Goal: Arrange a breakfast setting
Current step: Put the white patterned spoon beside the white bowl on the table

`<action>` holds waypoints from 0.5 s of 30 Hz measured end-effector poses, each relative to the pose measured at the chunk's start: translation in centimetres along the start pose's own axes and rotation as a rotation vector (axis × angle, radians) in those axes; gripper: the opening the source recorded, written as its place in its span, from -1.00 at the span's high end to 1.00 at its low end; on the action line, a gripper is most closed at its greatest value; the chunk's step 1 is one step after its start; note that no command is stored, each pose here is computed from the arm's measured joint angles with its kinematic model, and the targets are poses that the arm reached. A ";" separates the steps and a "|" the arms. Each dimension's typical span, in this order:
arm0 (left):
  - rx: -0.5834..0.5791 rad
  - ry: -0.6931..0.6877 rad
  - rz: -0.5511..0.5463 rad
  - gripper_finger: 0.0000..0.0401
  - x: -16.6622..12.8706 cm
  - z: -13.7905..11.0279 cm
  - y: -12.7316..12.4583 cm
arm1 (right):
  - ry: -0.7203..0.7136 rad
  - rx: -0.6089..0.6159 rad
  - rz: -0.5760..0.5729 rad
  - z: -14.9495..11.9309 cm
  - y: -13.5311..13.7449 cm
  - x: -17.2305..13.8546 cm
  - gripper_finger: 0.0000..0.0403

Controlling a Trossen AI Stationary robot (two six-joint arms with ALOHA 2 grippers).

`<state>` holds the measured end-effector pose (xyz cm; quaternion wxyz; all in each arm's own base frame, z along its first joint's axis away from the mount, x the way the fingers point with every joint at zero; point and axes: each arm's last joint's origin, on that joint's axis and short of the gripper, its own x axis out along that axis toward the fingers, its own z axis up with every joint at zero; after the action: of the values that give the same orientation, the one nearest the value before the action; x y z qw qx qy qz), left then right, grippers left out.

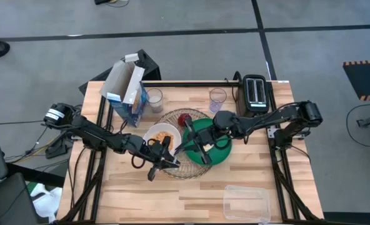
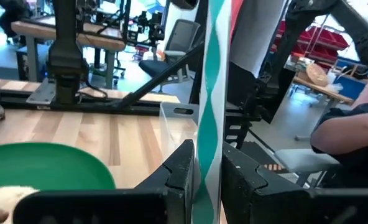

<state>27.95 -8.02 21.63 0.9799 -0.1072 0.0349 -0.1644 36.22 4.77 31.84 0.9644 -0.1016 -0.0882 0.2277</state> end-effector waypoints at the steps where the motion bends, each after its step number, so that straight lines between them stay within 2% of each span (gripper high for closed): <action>1: -0.001 0.005 0.004 0.79 0.0 -0.1 0.0 | 0.011 0.007 -0.003 -0.1 0.0 0.0 0.84; 5: -0.012 0.024 0.037 0.75 0.0 -0.3 0.2 | 0.034 0.013 -0.008 -0.3 0.0 0.0 0.86; 8: -0.030 0.032 0.079 0.64 0.0 -0.4 0.3 | 0.058 0.026 -0.027 -0.5 0.0 0.0 0.86; 15: -0.054 0.109 0.188 0.19 -0.7 -0.6 0.6 | 0.217 0.061 -0.166 -0.3 0.1 -1.0 0.86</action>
<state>27.43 -7.38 20.91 0.9844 -0.1206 0.1025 -0.0763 35.33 4.34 31.42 0.9864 -0.0888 0.0156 0.1375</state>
